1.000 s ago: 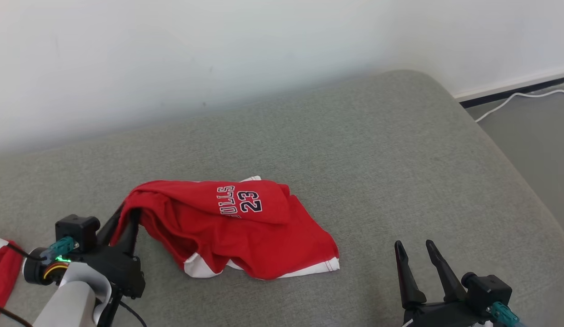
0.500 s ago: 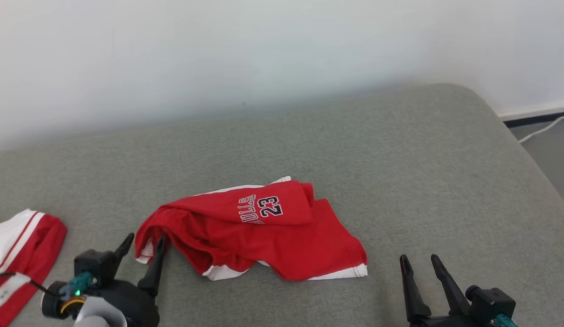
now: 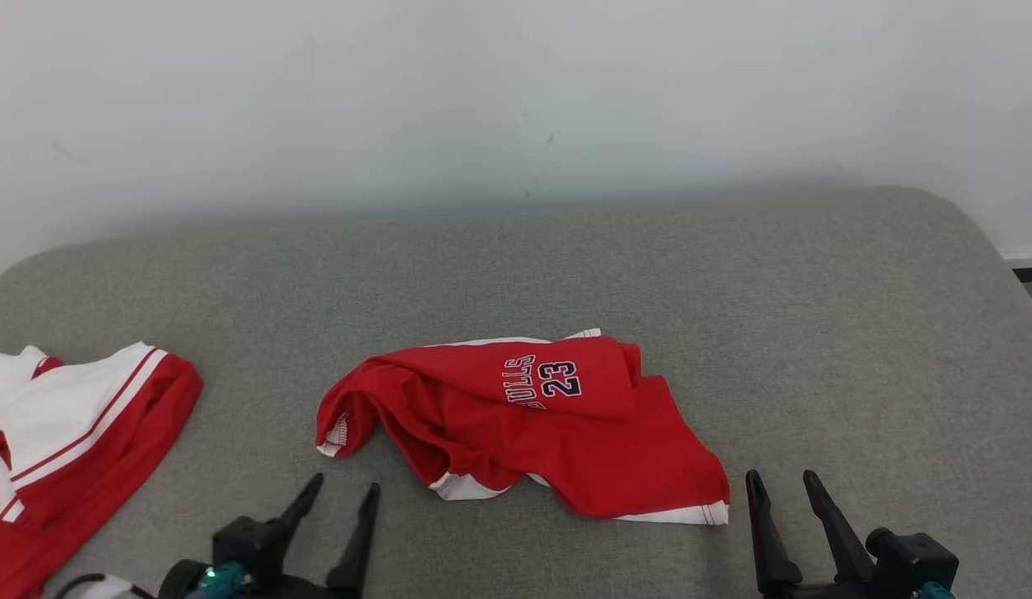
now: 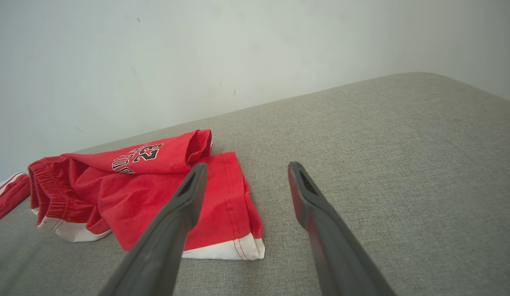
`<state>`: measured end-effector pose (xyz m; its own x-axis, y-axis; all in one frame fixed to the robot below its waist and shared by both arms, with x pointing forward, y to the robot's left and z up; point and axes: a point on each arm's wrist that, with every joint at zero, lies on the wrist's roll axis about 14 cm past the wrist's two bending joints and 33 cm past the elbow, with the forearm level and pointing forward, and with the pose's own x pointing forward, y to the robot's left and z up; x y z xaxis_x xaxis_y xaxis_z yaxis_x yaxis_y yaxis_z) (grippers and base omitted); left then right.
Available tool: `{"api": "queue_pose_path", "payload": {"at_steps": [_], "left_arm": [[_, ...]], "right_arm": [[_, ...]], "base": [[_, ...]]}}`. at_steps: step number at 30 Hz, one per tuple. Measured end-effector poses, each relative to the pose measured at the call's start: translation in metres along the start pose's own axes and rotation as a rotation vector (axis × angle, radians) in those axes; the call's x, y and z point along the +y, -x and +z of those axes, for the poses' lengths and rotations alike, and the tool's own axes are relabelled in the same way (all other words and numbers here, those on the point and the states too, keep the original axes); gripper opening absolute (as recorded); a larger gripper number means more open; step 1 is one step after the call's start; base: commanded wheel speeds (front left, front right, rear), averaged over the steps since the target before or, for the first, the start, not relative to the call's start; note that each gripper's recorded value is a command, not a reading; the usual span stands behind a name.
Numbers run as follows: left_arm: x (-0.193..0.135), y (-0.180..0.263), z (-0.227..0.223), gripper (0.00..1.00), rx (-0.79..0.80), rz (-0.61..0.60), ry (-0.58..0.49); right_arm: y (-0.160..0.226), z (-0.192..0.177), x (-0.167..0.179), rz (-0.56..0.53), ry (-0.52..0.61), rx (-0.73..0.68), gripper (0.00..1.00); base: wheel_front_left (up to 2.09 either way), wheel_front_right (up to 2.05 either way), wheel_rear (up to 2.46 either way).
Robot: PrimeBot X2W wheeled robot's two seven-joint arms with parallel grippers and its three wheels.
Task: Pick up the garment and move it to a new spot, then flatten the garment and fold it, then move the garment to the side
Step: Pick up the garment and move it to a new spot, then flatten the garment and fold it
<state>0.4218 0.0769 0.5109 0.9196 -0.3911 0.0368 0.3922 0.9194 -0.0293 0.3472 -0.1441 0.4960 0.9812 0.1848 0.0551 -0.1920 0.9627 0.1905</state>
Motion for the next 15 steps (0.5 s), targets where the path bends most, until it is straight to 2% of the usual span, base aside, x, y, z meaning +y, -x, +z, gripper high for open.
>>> {"api": "queue_pose_path", "payload": {"at_steps": [8, 15], "left_arm": [[-0.043, -0.002, 0.004, 1.0, -0.012, -0.107, 0.006], [-0.071, -0.008, -0.002, 1.0, 0.014, -0.201, -0.028]], "right_arm": [[-0.002, -0.004, 0.003, 0.012, 0.0, 0.014, 1.0], [-0.001, -0.002, -0.004, -0.011, 0.001, 0.007, 1.0]], "base": [[0.0, 0.0, 0.0], [0.0, 0.0, 0.0]]}}
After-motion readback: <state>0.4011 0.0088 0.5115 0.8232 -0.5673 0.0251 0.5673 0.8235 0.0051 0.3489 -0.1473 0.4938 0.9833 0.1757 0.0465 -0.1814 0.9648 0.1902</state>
